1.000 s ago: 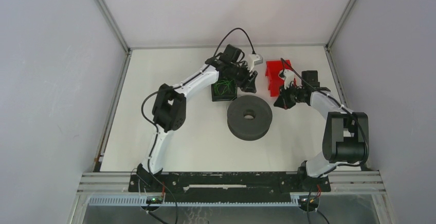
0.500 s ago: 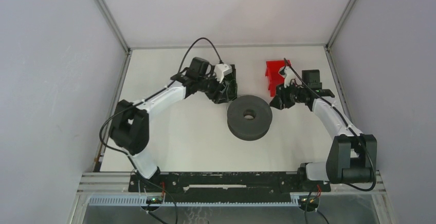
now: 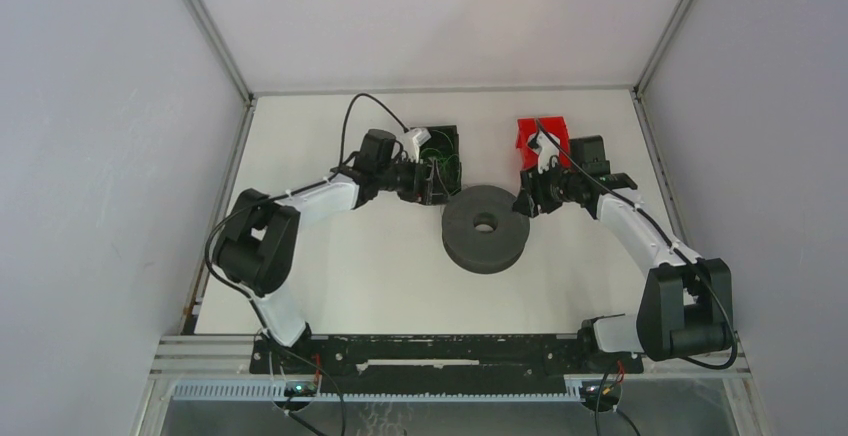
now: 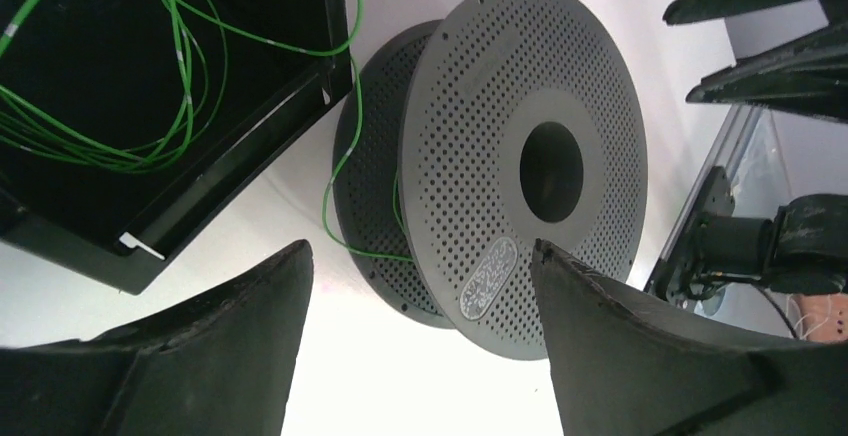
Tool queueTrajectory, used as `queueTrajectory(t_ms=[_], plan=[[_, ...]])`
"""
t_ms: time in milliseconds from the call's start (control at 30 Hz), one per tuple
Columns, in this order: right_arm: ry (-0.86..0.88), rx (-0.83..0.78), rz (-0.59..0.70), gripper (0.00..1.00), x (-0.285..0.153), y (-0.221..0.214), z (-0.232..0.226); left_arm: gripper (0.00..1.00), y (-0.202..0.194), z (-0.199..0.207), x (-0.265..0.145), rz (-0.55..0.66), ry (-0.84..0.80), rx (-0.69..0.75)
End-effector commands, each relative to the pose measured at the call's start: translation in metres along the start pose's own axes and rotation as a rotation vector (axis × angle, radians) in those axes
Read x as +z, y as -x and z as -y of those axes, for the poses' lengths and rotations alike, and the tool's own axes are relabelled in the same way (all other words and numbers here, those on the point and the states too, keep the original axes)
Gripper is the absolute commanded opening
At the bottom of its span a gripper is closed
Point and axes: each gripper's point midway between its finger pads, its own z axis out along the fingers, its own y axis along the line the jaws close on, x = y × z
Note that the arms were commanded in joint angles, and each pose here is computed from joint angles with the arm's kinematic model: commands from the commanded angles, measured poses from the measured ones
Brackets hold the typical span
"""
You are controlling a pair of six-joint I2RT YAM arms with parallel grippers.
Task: Wrap the cables
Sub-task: Wrap the cable around the cable reel.
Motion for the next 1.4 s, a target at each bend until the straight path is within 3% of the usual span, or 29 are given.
queueTrajectory(t_ms=[0, 200, 500, 900, 1367], plan=[[-0.006, -0.001, 0.041, 0.58, -0.001, 0.013, 0.001, 0.79, 0.015, 0.001, 0.008, 0.081, -0.019, -0.056], [0.0, 0.005, 0.036, 0.57, 0.0, 0.011, 0.002, 0.62, 0.008, -0.038, 0.002, 0.107, 0.122, 0.013], [-0.001, 0.018, 0.033, 0.57, 0.003, 0.01, 0.005, 0.53, -0.001, -0.059, 0.019, 0.075, 0.171, 0.022], [0.005, 0.027, 0.019, 0.55, 0.005, 0.006, 0.006, 0.44, -0.005, -0.044, 0.051, 0.037, 0.103, -0.003], [0.023, 0.044, 0.008, 0.53, 0.007, 0.002, 0.009, 0.29, 0.0, -0.028, 0.059, 0.031, 0.065, -0.01]])
